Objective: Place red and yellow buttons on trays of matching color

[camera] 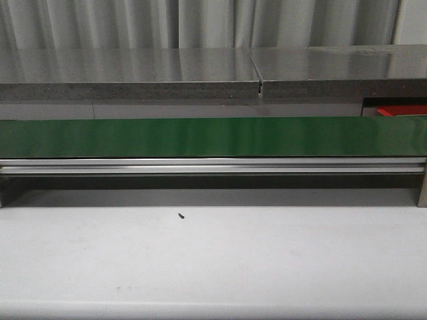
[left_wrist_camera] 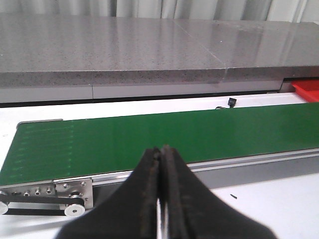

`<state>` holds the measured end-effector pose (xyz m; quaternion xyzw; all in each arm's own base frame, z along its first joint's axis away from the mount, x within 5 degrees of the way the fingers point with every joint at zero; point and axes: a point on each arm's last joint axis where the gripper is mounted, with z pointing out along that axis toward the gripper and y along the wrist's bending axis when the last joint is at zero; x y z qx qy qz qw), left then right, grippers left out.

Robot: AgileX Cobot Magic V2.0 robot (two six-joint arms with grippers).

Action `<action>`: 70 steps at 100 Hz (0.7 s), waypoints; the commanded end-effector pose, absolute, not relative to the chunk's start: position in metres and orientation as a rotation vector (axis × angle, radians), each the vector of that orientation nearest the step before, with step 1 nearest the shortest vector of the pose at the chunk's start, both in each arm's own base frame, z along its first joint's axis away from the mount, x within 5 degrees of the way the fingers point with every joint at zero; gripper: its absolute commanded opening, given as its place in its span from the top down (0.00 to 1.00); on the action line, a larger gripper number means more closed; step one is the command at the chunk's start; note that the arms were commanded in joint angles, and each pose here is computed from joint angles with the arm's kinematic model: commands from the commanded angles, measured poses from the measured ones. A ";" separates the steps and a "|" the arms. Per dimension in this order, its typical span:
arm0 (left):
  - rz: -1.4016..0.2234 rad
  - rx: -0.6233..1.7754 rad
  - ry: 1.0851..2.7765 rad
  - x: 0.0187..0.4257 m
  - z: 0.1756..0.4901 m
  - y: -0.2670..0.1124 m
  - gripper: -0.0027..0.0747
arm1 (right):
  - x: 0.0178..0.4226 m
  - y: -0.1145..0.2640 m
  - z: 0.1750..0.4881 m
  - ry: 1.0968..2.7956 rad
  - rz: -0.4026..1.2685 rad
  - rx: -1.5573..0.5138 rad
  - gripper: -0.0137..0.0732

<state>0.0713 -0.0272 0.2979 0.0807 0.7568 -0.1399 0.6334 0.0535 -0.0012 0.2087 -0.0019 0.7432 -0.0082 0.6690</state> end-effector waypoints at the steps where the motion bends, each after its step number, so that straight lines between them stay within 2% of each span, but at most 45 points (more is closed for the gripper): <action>1: -0.322 0.145 1.652 0.072 0.312 -0.025 0.99 | 0.055 0.000 0.212 1.541 -0.018 -0.017 0.92; 13: -0.322 0.145 1.652 0.072 0.312 -0.025 0.99 | 0.055 0.000 0.201 1.530 -0.011 -0.016 0.92; 70: -0.322 0.145 1.652 0.072 0.312 -0.025 0.99 | 0.055 0.000 0.202 1.523 -0.018 -0.023 0.92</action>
